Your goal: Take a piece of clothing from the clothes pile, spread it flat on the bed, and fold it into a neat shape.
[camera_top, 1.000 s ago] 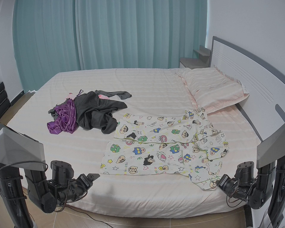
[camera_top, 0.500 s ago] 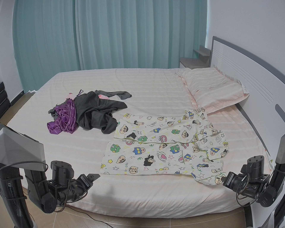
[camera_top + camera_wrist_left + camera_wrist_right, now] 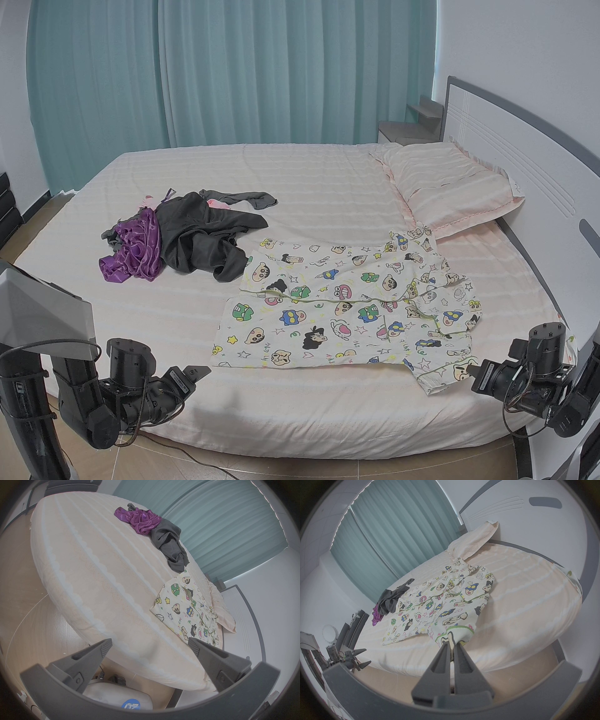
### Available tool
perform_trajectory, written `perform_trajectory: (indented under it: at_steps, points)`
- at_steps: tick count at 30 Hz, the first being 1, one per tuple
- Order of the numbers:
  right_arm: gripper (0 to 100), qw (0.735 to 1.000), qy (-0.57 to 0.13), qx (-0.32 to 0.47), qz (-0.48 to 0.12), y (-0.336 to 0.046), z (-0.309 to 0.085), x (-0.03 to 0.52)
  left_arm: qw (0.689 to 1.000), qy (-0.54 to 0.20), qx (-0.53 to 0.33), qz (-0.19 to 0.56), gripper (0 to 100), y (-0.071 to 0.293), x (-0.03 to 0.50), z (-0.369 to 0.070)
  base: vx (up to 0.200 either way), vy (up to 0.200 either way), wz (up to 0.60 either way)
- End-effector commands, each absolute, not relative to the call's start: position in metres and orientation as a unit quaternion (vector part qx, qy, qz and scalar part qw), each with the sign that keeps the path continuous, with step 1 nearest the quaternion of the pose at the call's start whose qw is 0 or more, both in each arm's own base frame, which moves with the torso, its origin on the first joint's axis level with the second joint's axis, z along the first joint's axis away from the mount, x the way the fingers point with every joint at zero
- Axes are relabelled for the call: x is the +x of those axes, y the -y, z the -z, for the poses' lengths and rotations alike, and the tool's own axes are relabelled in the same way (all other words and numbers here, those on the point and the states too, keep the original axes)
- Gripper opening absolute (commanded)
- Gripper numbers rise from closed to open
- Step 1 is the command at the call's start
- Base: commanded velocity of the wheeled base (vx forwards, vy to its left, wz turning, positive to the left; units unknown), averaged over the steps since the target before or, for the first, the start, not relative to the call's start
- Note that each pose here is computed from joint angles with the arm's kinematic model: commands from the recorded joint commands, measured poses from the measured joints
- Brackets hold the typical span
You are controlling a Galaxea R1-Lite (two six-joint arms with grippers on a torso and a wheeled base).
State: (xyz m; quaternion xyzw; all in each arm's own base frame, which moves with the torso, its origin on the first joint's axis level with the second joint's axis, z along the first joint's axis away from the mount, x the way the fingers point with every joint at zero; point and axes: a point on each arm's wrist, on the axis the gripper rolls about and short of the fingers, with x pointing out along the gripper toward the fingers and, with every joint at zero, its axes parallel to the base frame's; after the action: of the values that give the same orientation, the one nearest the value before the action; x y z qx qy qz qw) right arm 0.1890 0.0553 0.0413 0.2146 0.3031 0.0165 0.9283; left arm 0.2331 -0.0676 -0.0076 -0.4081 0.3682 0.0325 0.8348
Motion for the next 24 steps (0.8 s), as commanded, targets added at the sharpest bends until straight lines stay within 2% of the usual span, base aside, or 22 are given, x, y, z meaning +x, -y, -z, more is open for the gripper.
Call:
perform_trajectory:
  at_steps: [1, 7, 8, 15, 24]
  points:
    - [0, 0.93, -0.3, 0.21, -0.02, -0.055, -0.044, 0.186, 0.835, -0.369, -0.408, -0.033, 100, 0.068, 0.233, 0.008, 0.0, 0.0, 0.0]
    - [0, 0.924, -0.337, 0.18, -0.021, -0.055, -0.037, 0.179, 0.835, -0.369, -0.407, -0.031, 100, 0.068, 0.233, 0.008, 0.0, 0.0, 0.0]
    - [100, 0.923, -0.341, 0.179, -0.022, -0.055, -0.037, 0.178, 0.835, -0.369, -0.407, -0.031, 100, 0.068, 0.233, 0.008, 0.0, 0.0, 0.0]
    - [100, 0.924, -0.338, 0.177, -0.035, -0.059, -0.04, 0.176, 0.835, -0.369, -0.407, -0.031, 100, 0.068, 0.233, 0.008, 0.0, 0.0, 0.0]
    - [100, 0.914, -0.359, 0.19, -0.011, -0.05, -0.03, 0.183, 0.835, -0.368, -0.408, -0.031, 100, 0.068, 0.233, 0.007, 0.0, 0.0, 0.0]
